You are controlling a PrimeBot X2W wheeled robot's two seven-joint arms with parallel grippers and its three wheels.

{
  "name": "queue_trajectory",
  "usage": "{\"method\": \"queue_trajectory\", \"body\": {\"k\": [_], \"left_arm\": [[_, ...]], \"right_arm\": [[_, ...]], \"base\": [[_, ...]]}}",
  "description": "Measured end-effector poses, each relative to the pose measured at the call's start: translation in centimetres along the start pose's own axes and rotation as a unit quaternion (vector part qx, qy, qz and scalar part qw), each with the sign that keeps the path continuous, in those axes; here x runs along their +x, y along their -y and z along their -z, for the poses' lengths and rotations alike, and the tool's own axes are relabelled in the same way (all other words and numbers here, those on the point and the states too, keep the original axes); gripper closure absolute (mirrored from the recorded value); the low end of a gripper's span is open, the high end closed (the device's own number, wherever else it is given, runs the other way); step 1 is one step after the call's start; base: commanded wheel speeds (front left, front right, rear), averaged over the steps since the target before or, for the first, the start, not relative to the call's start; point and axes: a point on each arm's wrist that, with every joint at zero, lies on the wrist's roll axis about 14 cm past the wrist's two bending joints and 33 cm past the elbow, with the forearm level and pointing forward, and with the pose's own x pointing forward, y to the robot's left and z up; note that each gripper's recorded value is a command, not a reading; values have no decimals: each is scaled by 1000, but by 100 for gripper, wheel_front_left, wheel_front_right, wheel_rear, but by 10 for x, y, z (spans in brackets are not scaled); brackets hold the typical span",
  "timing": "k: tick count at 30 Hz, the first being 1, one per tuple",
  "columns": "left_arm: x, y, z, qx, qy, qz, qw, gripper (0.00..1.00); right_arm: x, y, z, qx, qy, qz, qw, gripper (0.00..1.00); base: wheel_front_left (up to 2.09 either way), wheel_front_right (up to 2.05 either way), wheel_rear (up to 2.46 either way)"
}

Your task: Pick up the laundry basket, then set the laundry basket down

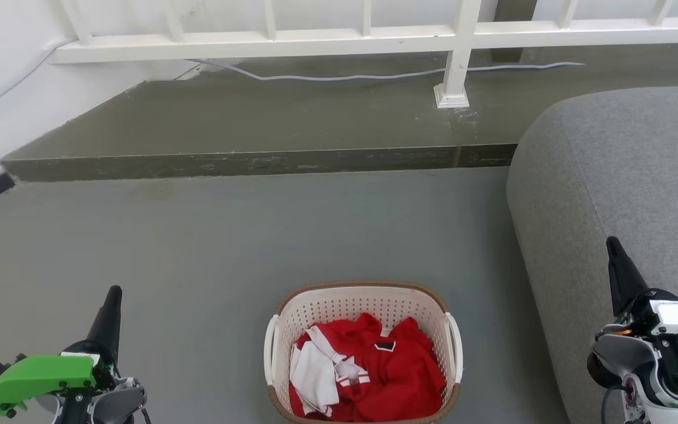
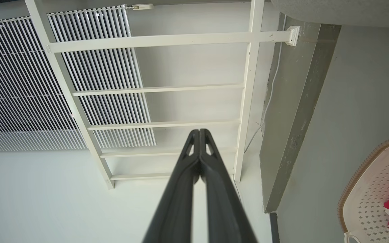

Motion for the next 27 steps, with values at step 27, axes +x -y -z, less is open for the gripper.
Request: {"method": "queue_trajectory", "body": {"k": [27], "left_arm": [[0,0,0,0,0,0,1000,100]], "right_arm": [[0,-1,0,0,0,-1,1000,100]], "base": [[0,0,0]]}}
